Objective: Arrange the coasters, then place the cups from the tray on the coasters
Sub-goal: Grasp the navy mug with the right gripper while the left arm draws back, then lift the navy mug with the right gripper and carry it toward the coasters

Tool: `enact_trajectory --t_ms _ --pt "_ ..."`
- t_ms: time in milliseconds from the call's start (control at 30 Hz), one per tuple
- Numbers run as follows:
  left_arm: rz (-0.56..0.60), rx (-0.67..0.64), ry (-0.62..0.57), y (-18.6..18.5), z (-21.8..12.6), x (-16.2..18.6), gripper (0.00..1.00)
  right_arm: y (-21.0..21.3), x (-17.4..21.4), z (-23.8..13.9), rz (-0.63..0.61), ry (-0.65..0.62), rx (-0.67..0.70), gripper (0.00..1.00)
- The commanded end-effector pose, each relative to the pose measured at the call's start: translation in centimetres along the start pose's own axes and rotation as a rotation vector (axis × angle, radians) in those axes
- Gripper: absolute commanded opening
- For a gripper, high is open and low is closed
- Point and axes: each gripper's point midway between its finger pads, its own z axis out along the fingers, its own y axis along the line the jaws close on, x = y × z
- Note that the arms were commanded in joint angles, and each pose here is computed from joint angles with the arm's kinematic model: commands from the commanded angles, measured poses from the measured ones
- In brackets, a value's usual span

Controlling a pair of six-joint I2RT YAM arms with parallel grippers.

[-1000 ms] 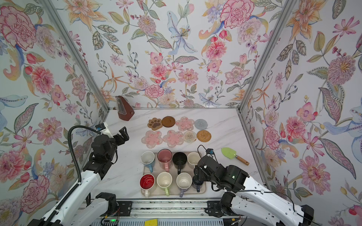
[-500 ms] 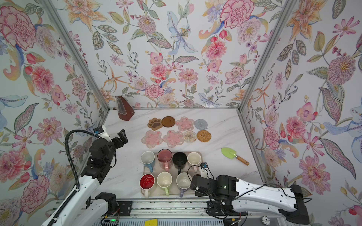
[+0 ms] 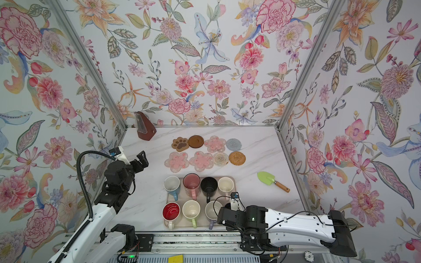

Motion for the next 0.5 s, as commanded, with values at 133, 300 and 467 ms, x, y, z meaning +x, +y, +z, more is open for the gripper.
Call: enact_trajectory --t_ms 133,300,467 --pt "-0.017 -0.011 0.000 0.42 0.37 0.27 0.99 -0.81 0.28 1.20 -0.021 -0.007 0.055 0.33" --pt "-0.021 -0.004 0.001 0.35 0.46 0.34 0.99 -0.70 0.23 1.21 -0.036 -0.006 0.059 0.22" --pt "-0.021 -0.002 0.005 0.41 0.43 0.60 0.99 -0.70 -0.09 0.42 -0.041 -0.010 0.059 0.11"
